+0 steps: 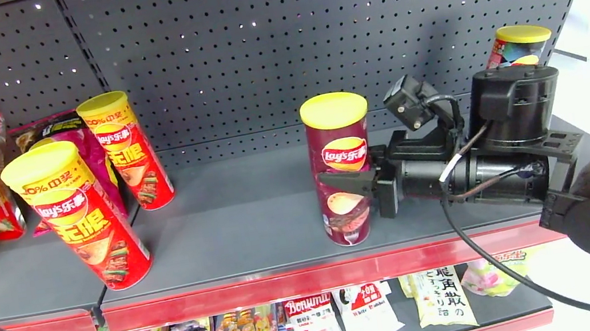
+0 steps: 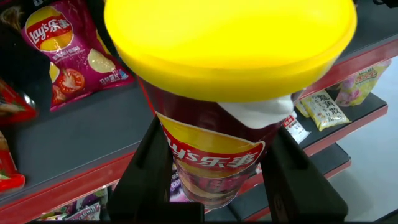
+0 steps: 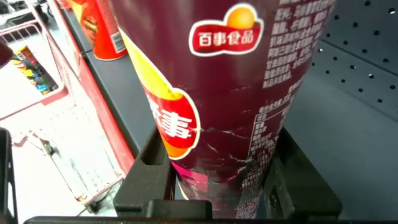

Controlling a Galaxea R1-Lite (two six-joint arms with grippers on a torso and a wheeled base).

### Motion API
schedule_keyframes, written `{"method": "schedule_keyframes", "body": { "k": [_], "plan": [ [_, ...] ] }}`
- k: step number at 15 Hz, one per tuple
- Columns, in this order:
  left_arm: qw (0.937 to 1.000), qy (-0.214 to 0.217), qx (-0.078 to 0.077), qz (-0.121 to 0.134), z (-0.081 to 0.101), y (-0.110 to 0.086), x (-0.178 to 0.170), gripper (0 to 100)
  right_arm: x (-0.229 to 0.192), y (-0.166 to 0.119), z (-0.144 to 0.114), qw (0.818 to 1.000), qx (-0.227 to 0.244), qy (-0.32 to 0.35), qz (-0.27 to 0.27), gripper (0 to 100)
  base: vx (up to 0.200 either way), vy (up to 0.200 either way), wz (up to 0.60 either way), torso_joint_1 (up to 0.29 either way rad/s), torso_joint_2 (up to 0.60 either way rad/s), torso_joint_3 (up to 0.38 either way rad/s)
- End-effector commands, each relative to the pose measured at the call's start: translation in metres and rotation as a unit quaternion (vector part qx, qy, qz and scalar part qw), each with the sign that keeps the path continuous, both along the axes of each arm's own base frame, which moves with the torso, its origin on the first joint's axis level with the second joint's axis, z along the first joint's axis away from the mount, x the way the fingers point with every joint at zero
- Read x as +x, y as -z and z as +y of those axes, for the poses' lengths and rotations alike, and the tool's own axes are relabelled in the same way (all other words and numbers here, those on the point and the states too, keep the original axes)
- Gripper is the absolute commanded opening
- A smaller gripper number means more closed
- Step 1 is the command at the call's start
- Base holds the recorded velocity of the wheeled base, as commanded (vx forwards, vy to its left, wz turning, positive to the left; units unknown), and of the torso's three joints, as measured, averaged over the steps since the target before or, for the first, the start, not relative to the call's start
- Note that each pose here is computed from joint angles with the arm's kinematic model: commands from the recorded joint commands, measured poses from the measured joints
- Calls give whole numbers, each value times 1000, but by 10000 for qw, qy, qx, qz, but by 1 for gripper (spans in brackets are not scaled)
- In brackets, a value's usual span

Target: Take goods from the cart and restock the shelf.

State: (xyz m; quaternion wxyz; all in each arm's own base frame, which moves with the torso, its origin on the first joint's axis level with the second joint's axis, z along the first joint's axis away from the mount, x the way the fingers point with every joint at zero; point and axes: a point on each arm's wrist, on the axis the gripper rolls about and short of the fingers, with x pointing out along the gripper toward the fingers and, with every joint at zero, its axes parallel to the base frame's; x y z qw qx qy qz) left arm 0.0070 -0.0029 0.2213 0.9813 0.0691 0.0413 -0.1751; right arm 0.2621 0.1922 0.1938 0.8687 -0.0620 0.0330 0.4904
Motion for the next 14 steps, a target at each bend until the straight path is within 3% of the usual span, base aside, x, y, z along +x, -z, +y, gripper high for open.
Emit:
{"method": "schedule_keyframes", "body": {
  "k": [1, 14],
  "plan": [
    [10000, 0, -3, -5, 0, 0, 0, 0, -3, 0, 2, 10000, -8, -46, 8, 0, 0, 0, 0, 0, 0, 0],
    [10000, 0, -1, 2, 0, 0, 0, 0, -9, 15, 2, 9998, -127, -69, 168, 0, 0, 0, 0, 0, 0, 0]
  ]
}}
